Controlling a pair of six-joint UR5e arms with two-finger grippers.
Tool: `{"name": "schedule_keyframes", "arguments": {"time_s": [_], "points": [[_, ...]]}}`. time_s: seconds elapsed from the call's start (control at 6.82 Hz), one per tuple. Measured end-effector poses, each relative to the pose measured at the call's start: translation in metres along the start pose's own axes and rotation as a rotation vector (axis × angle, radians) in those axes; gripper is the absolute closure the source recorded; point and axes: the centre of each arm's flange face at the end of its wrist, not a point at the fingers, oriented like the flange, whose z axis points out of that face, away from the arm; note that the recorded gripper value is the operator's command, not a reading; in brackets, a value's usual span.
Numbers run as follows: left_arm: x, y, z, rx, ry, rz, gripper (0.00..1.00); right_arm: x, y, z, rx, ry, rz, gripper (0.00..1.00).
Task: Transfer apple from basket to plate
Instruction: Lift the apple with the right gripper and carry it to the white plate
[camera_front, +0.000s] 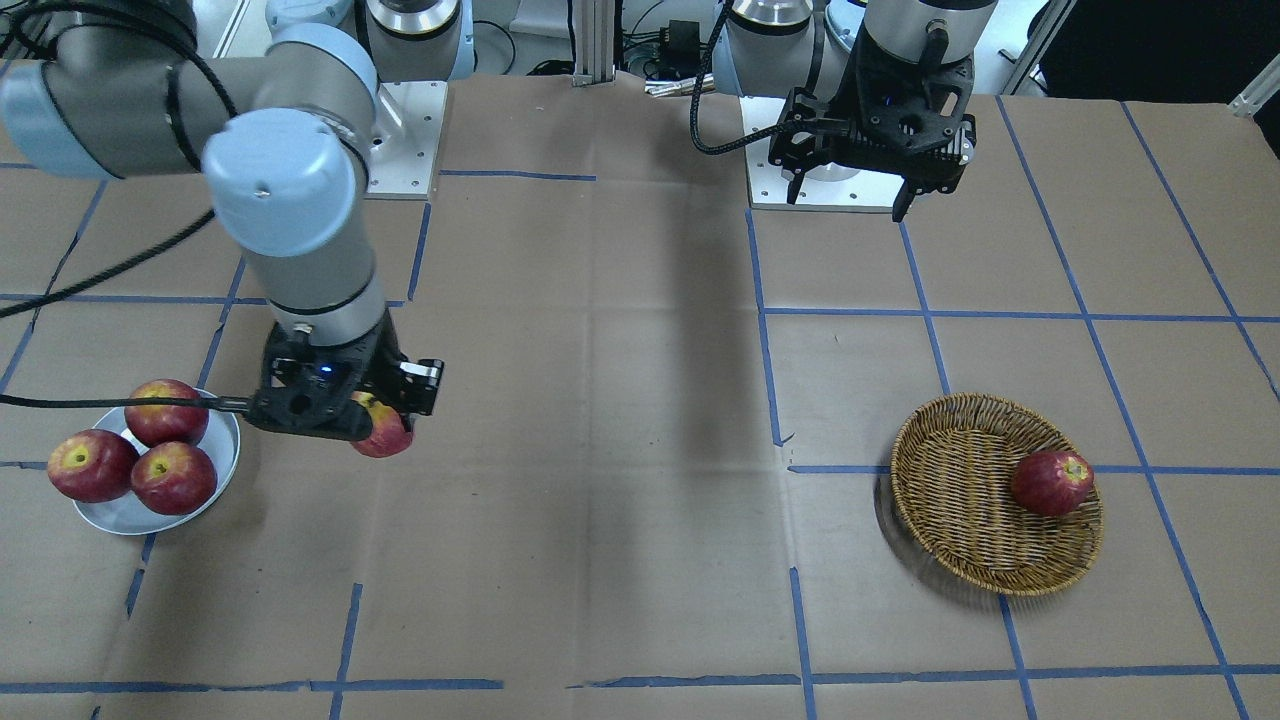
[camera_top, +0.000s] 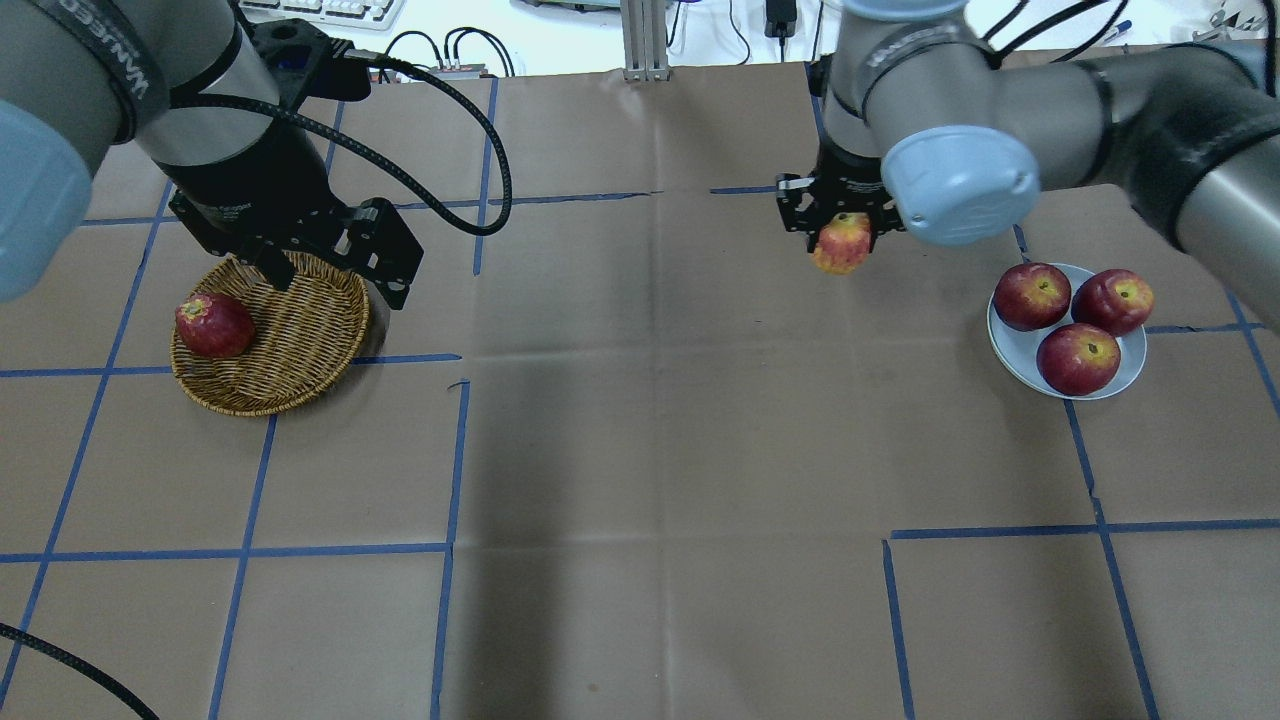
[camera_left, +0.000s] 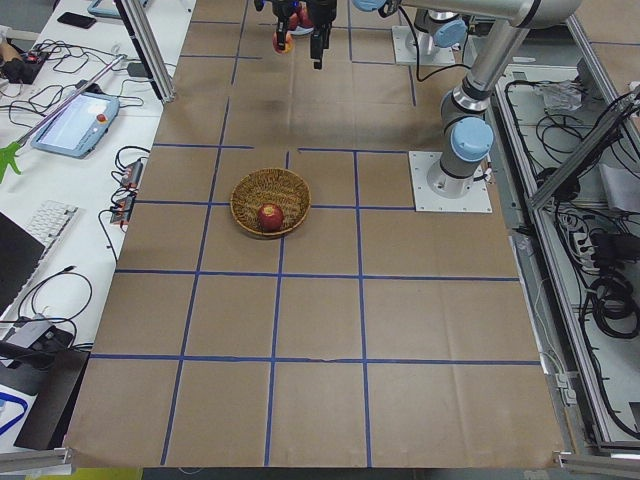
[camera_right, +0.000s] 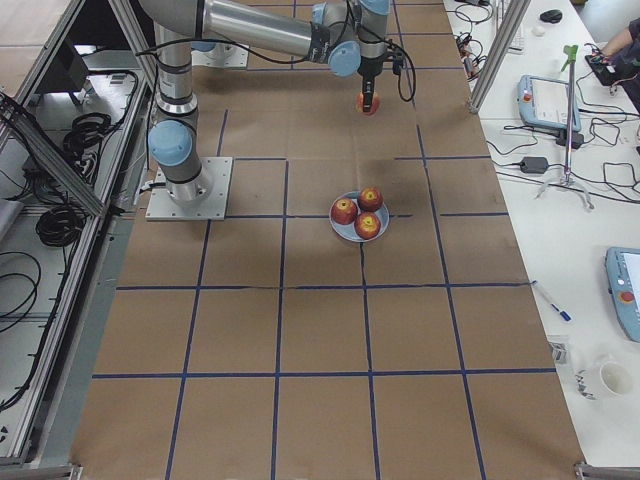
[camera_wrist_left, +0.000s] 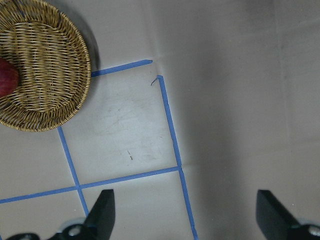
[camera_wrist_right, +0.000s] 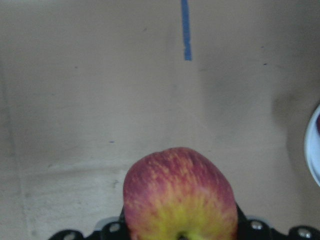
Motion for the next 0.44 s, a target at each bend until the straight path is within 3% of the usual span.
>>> {"name": "schedule_keyframes", "arguments": {"time_s": [0.44], "points": [[-0.013, -0.001, 0.002, -0.006, 0.0, -0.022, 0.01, 0.151, -0.005, 0.0, -0.034, 0.012, -0.085, 0.48]]}}
